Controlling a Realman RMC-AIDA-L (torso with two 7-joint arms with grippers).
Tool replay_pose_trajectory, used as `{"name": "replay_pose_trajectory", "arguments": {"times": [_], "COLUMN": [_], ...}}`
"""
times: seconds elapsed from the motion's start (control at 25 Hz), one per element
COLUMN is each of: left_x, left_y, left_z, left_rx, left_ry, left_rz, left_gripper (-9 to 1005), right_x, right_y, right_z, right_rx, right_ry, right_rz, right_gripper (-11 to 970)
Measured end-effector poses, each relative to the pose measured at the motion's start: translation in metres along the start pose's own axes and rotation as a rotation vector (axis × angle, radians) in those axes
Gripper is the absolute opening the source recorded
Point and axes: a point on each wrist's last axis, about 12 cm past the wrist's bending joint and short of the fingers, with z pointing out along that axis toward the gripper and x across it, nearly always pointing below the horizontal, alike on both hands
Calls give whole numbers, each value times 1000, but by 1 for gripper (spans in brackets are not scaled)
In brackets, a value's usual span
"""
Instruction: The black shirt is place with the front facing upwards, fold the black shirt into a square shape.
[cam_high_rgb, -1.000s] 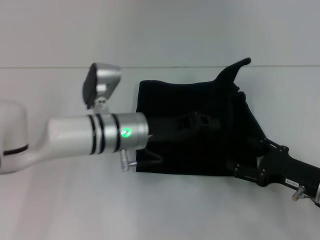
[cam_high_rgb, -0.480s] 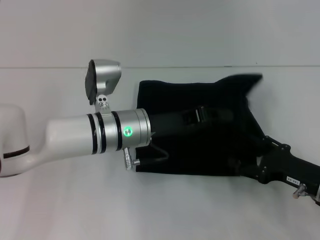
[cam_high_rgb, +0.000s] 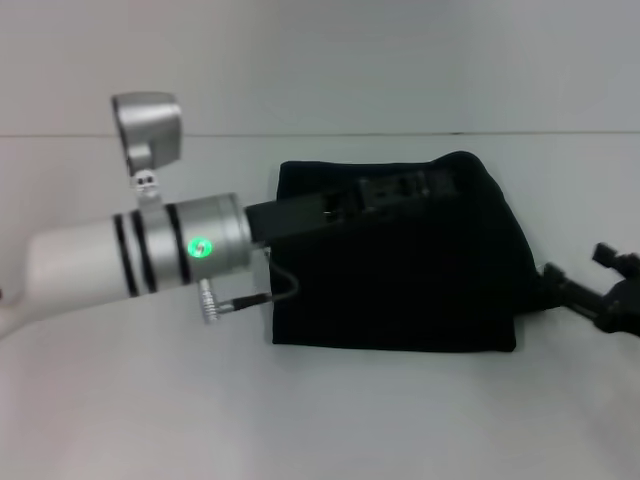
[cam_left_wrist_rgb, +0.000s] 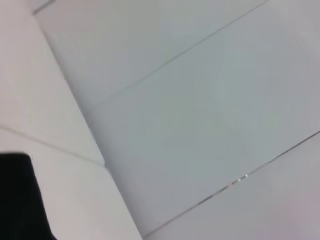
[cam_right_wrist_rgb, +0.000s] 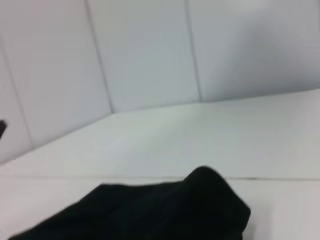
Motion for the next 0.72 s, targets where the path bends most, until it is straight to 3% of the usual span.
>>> {"name": "replay_pose_trajectory", "arguments": {"times": [0.32, 0.4, 0.64, 0.72], "left_x": [-4, -2, 2, 3], "left_y": [17, 20, 24, 24], "left_z": [-56, -66, -78, -79], "left_rx": [-84, -101, -118, -118], "left_ry": [-62, -73, -85, -84], "left_rz": [15, 11, 24, 24], "left_gripper": [762, 946, 951, 951], "right_x": [-8, -12, -27, -28], "right_y": [6, 10, 27, 25], "right_z": [7, 11, 41, 49], "right_rx": [-44, -65, -171, -146], "right_ry": [-45, -71, -88, -62], "right_rz": [3, 12, 5, 57], "right_gripper": [941, 941, 941, 941]}}
